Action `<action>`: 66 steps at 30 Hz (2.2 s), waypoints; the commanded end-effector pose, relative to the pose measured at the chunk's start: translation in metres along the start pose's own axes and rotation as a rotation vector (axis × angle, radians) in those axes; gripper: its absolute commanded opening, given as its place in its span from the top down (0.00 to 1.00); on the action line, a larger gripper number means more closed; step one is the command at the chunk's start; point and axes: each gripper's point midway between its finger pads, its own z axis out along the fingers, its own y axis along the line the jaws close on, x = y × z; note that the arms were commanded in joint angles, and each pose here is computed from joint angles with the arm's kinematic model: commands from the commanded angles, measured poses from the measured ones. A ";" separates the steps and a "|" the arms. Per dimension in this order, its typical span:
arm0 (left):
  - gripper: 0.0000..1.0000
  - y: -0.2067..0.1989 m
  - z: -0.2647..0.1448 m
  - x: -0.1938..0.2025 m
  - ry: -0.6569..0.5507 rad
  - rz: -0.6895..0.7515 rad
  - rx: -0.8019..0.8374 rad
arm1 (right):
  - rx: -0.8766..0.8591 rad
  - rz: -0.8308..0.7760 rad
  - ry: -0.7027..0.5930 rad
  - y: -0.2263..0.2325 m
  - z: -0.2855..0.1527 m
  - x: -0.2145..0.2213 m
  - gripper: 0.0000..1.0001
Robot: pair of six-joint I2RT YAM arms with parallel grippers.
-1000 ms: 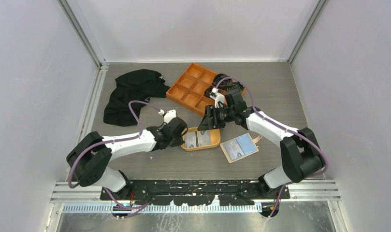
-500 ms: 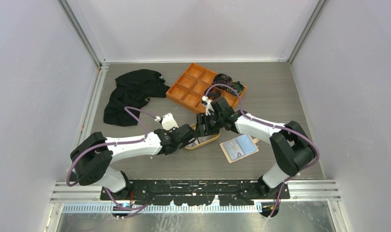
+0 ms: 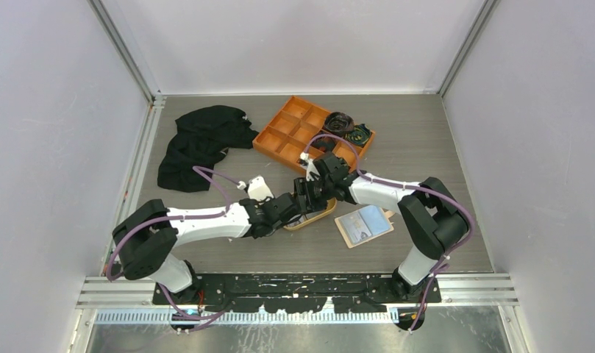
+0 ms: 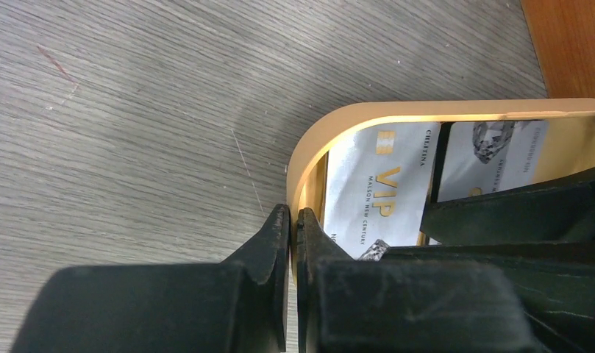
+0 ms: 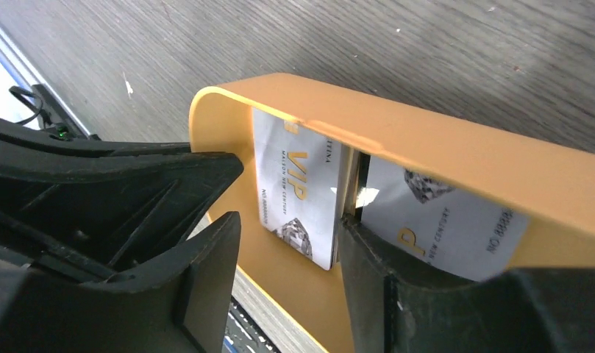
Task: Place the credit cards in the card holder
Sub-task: Pick up the credit card from the storage box.
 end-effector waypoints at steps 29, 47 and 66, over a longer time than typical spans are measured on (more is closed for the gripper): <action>1.00 -0.049 -0.004 -0.013 -0.047 -0.124 0.118 | -0.087 0.065 0.039 0.013 0.011 -0.010 0.55; 0.76 -0.050 -0.008 -0.009 -0.020 -0.126 0.143 | -0.176 0.161 0.071 0.014 0.008 -0.023 0.59; 0.72 -0.014 -0.030 -0.027 -0.066 -0.076 0.154 | -0.239 0.232 0.068 0.008 -0.012 -0.035 0.64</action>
